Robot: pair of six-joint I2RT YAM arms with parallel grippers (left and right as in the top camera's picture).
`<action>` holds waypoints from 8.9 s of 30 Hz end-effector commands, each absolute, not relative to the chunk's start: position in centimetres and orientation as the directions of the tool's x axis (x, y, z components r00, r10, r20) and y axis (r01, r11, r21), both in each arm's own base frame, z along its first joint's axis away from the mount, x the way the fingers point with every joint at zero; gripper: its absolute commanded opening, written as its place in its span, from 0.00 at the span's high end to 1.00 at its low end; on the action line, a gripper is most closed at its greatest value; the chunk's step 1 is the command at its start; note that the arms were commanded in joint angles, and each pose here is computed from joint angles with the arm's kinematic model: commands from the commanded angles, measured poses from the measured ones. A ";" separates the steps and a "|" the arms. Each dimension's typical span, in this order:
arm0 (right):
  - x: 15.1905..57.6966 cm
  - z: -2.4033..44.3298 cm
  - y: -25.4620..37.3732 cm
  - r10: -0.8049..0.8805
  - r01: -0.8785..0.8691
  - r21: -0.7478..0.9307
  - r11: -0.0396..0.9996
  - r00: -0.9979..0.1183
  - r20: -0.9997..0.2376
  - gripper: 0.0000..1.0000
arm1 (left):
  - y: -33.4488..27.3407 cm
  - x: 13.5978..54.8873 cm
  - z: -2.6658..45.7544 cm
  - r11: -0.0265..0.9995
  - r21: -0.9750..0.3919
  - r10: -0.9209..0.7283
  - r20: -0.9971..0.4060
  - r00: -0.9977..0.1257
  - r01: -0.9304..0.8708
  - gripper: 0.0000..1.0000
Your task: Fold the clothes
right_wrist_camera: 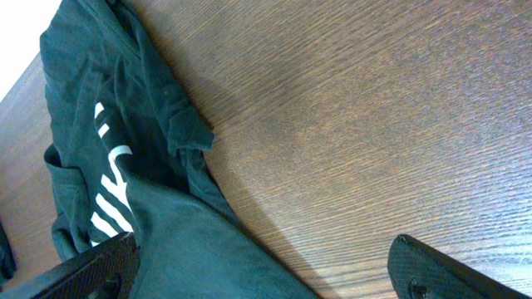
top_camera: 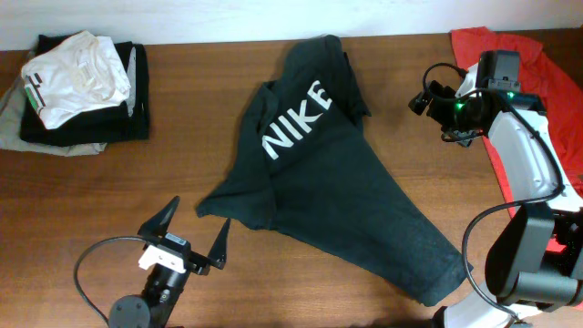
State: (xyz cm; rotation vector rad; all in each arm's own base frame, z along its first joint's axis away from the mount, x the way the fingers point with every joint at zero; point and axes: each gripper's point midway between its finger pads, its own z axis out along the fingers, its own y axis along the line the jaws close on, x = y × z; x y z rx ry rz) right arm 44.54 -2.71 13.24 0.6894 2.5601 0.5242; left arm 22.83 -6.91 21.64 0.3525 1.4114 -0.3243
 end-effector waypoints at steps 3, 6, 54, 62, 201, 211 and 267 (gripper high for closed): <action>44.7 15.1 -2.7 0.539 0.359 0.462 0.811 -0.765 -0.351 0.01 | -7.5 24.7 25.7 0.885 -0.024 -0.026 -1.000 -0.002 0.465 0.01; 44.7 15.1 -2.7 0.539 0.359 0.462 0.811 -0.766 -0.351 0.01 | -9.4 26.9 27.5 0.808 -0.141 -0.033 -0.980 -0.195 0.573 0.01; 44.7 15.1 -2.7 0.539 0.359 0.462 0.811 -0.766 -0.351 0.01 | -16.8 28.2 2.6 0.851 0.183 0.523 -0.222 -0.823 0.491 0.42; 44.7 15.1 -2.7 0.539 0.359 0.462 0.811 -0.765 -0.351 0.01 | -16.8 27.9 0.7 0.846 0.182 0.529 -0.172 -0.831 0.501 0.55; 45.6 15.6 5.4 0.268 0.148 0.309 0.940 -0.880 -0.393 0.01 | 3.2 33.5 14.4 0.845 -0.260 -0.535 -0.376 -0.757 -0.468 0.98; 36.9 12.5 -1.0 0.398 0.395 0.043 0.917 -0.913 -0.094 0.01 | 3.3 34.3 12.5 0.844 -0.244 -0.536 -0.341 -0.772 -0.478 0.99; 46.5 6.6 -2.5 0.323 0.272 0.194 0.943 -0.888 -0.326 0.56 | 3.4 34.6 12.6 0.844 -0.246 -0.535 -0.355 -0.766 -0.476 0.98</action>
